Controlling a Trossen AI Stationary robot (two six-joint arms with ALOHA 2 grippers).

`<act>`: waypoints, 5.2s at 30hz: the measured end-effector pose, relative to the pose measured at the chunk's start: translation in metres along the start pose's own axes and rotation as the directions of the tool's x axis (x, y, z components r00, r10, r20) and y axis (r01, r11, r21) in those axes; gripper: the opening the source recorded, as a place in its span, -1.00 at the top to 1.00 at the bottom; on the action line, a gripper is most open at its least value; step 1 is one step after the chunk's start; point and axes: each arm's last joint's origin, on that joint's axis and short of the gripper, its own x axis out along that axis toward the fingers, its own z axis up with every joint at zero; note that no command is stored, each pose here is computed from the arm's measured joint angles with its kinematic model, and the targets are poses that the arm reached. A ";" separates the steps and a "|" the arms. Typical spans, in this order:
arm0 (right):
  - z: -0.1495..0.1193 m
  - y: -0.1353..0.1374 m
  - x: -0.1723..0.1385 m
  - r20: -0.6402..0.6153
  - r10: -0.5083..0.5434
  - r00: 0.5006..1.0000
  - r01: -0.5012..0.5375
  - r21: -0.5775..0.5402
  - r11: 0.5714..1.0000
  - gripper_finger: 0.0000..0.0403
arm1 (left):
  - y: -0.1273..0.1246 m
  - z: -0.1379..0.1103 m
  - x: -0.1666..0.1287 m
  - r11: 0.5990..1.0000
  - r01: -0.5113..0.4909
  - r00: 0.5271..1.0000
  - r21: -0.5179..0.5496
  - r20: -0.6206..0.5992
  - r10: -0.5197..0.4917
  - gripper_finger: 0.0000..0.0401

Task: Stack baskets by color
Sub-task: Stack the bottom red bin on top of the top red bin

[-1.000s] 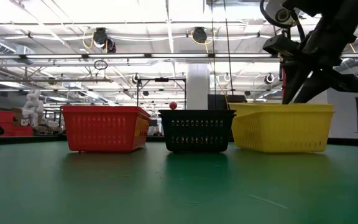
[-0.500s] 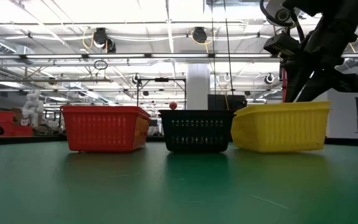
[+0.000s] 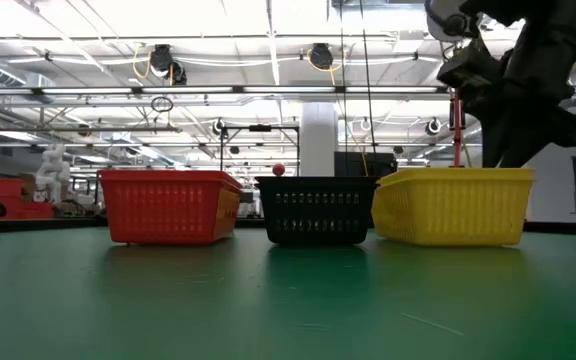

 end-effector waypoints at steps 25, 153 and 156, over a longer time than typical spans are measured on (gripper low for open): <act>-0.055 0.049 -0.052 0.142 0.712 0.688 -0.351 -0.794 0.496 0.63 | 0.004 0.001 0.003 1.000 -0.022 1.000 0.020 0.003 0.022 0.35; -0.112 0.008 0.003 -0.176 -0.398 0.900 -0.222 -0.972 -0.073 0.28 | 0.036 -0.054 0.014 0.974 0.158 0.960 -0.163 0.257 -0.113 0.35; -0.113 0.008 0.003 -0.178 -0.399 0.900 -0.224 -0.972 -0.071 0.40 | 0.036 -0.054 0.014 0.974 0.158 0.960 -0.163 0.257 -0.113 0.35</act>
